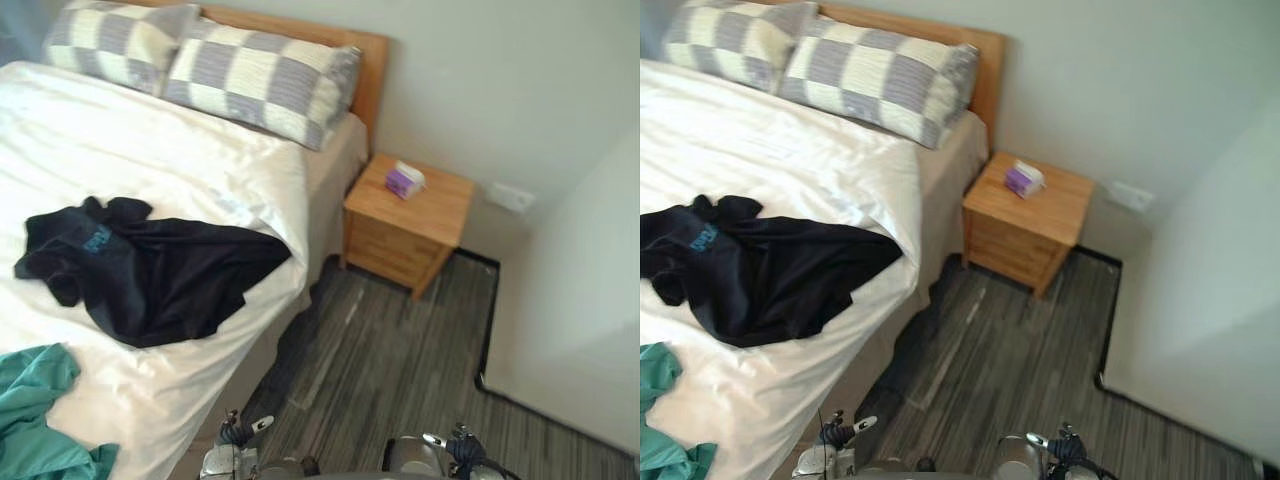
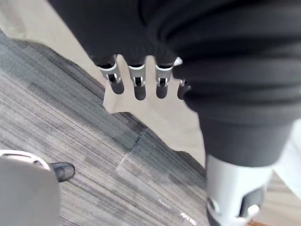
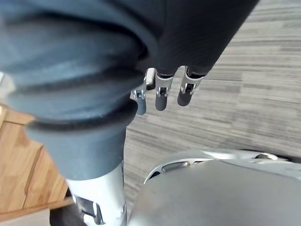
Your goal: Tidy the bed and pick cloth on bed and put in laundry
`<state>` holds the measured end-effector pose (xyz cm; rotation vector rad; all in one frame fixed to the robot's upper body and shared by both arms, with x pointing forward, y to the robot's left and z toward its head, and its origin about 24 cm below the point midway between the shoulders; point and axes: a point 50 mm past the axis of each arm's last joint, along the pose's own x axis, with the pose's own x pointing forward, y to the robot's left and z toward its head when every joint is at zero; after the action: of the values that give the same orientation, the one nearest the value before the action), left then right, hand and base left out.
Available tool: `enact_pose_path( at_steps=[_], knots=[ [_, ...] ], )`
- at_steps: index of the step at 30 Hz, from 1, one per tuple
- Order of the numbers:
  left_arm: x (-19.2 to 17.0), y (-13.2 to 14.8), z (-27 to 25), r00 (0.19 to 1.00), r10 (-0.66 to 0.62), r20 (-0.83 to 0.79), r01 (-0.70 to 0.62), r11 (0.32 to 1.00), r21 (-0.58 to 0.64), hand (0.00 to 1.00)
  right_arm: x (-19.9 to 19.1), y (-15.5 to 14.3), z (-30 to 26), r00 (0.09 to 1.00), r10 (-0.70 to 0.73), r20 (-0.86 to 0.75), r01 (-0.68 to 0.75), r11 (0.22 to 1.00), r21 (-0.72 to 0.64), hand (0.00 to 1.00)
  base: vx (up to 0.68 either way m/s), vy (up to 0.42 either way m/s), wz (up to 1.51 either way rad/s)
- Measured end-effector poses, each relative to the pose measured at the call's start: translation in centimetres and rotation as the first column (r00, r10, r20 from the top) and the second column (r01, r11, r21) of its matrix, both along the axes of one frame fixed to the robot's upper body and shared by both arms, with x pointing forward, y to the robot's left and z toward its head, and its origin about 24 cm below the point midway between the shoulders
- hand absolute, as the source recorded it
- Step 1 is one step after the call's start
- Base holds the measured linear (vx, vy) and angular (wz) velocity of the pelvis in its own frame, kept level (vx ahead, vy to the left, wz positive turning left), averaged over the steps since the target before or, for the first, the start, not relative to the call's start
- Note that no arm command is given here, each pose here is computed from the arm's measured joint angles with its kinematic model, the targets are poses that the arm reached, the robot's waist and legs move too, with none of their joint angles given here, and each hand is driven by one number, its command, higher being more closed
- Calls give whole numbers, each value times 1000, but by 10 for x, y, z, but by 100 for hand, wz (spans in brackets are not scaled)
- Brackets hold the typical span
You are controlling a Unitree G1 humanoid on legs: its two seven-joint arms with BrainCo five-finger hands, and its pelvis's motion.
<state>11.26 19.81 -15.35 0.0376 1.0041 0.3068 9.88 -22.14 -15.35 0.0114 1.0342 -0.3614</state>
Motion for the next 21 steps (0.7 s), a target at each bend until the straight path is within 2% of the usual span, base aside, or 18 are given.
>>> enact_pose_path(
  at_steps=[4, 8, 11, 14, 17, 21],
  knots=[
    [-1, 1, 0, 1000, 29, 6, -29, 1000, -8, 0, -1, -2, 0, 1000, -21, -3, 21, 1000, -1, 0, 361, -362, 123],
    [-11, 14, 0, 992, 125, 4, -125, 992, -4, 0, -1, 2, -2, 999, -36, -10, 36, 999, 16, 0, 353, -633, 115],
    [-20, -4, -5, 977, 214, -8, -214, 974, -72, 0, 13, -15, 6, 1000, 11, 13, -10, 999, -39, 0, 250, -584, 86],
    [-20, -1, -4, 963, 269, 6, -268, 960, -80, 0, 11, -14, 5, 999, 44, -5, -44, 998, -50, 0, 194, -455, 94],
    [-18, 0, -3, 961, 276, 16, -274, 958, -81, 0, 7, -12, 4, 997, 78, -18, -79, 995, -58, 0, 161, -248, 92],
    [-14, -3, -3, 975, 223, 19, -221, 972, -75, 0, 7, -11, 3, 998, 66, -13, -67, 996, -55, 0, 164, -20, 58]
  ],
)
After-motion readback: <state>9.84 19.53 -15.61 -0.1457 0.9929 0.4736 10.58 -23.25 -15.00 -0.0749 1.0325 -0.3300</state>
